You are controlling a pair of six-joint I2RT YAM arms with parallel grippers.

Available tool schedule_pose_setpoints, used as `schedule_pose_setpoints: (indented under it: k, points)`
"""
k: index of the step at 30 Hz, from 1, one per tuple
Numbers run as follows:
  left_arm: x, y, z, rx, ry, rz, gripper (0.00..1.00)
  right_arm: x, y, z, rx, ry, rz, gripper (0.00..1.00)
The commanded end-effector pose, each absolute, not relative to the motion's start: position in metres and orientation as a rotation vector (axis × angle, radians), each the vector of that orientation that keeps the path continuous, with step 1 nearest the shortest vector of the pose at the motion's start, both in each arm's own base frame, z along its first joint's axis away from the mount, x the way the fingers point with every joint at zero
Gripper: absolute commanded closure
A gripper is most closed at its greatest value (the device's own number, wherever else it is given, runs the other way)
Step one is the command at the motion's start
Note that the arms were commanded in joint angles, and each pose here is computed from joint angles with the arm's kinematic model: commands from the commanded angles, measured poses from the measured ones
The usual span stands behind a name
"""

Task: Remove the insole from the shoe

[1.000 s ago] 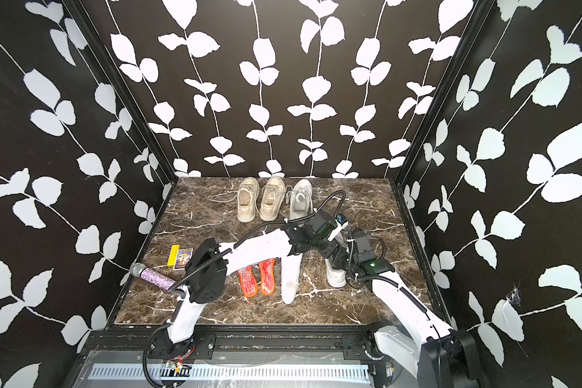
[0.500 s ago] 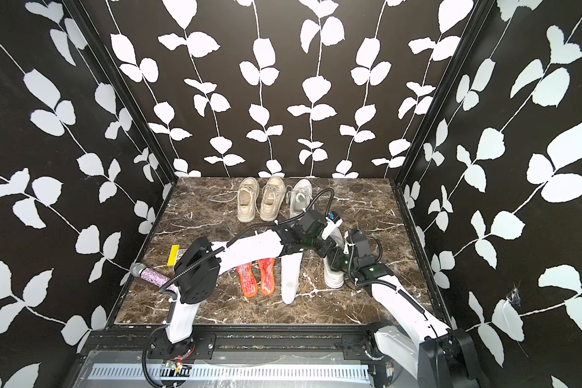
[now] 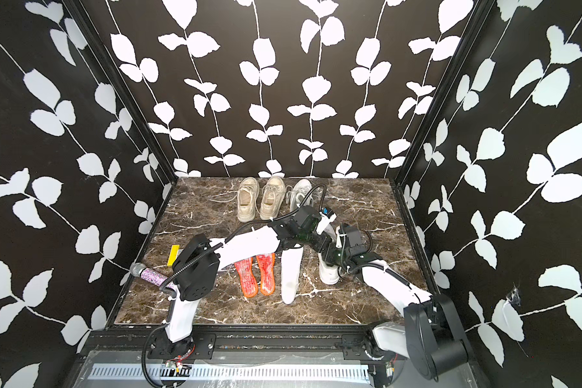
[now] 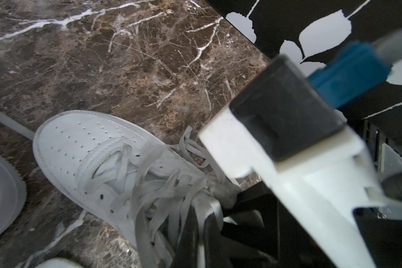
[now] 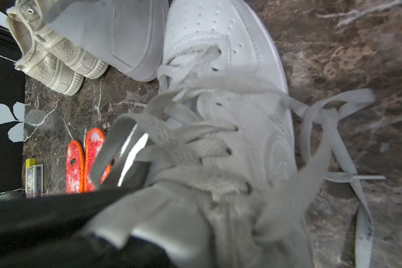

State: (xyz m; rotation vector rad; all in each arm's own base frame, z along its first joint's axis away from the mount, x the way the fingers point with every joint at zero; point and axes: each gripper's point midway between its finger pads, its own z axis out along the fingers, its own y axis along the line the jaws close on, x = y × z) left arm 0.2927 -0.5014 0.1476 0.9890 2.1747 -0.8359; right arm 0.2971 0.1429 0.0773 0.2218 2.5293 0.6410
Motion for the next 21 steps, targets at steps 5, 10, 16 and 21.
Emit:
schedule_pose_setpoints:
  k: [5,10,16,21]
  points:
    - [0.29,-0.484,0.215,0.931,2.06,-0.818,0.69,0.25,0.116,0.021,0.348,2.767,0.443,0.59]
    - [0.282,-0.45,0.215,0.876,2.085,-0.745,0.53,0.254,0.118,0.023,0.35,2.76,0.455,0.6]
    - [0.267,-0.437,0.18,0.865,2.193,-0.768,0.51,0.256,0.12,0.027,0.35,2.744,0.473,0.61]
    - [0.265,-0.45,0.167,0.804,2.236,-0.868,0.48,0.257,0.123,0.031,0.341,2.729,0.504,0.61]
